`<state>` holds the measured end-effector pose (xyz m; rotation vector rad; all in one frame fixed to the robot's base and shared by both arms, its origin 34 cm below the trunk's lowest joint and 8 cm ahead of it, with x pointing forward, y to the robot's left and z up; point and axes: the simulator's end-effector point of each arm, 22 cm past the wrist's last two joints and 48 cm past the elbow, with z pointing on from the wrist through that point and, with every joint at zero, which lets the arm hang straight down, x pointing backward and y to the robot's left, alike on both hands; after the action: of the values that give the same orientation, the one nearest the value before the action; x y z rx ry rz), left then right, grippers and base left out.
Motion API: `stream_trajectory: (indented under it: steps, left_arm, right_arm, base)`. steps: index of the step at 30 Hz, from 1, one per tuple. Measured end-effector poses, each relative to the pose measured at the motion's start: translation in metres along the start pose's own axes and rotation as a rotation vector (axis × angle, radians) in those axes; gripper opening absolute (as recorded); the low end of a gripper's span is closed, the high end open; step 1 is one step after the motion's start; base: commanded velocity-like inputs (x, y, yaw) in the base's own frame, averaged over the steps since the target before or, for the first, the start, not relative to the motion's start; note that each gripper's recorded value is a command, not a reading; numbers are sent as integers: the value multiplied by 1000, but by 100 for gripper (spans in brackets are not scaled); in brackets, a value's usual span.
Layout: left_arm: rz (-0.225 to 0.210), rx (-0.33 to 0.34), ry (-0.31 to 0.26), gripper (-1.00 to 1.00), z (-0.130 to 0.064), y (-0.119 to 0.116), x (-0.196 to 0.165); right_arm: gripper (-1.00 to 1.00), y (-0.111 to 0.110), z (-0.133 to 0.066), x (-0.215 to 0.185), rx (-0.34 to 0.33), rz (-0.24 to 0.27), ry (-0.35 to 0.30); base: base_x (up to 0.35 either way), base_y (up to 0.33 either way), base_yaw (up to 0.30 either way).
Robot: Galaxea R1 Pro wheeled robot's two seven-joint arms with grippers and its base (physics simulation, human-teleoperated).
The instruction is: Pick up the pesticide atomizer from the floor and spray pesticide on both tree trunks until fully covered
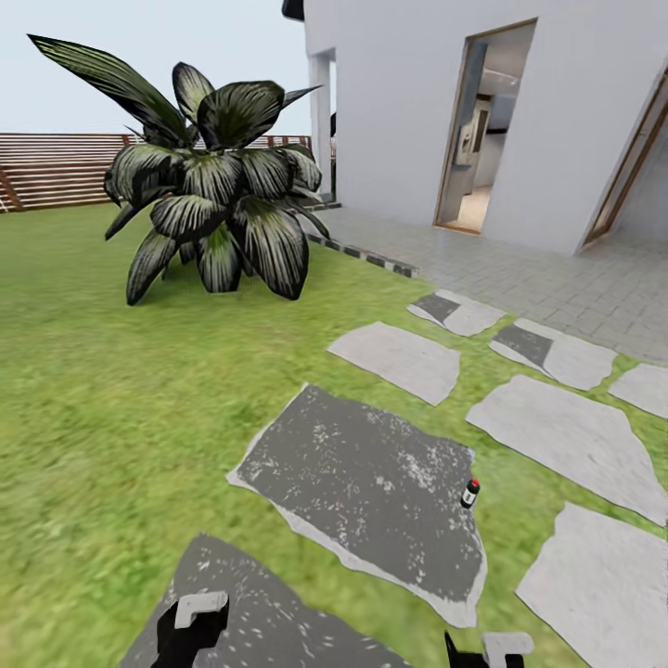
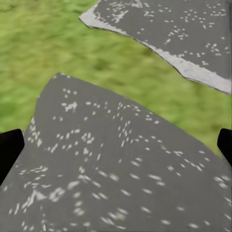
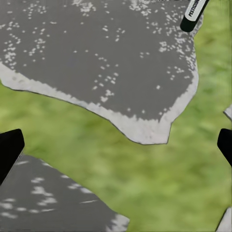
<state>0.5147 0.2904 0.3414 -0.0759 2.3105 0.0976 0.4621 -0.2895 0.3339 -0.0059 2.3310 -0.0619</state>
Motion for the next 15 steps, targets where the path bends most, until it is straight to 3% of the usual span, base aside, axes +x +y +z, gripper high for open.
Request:
stream_trajectory:
  steps: [9,15]
  left_arm:
    - [-1,0,0,100,0,0,0]
    - [-1,0,0,100,0,0,0]
  right_arm:
    - [100,0,0,0,0,0,1]
    - [100,0,0,0,0,0,0]
  base:
    - [263,224,-255]
    - [247,227,-71]
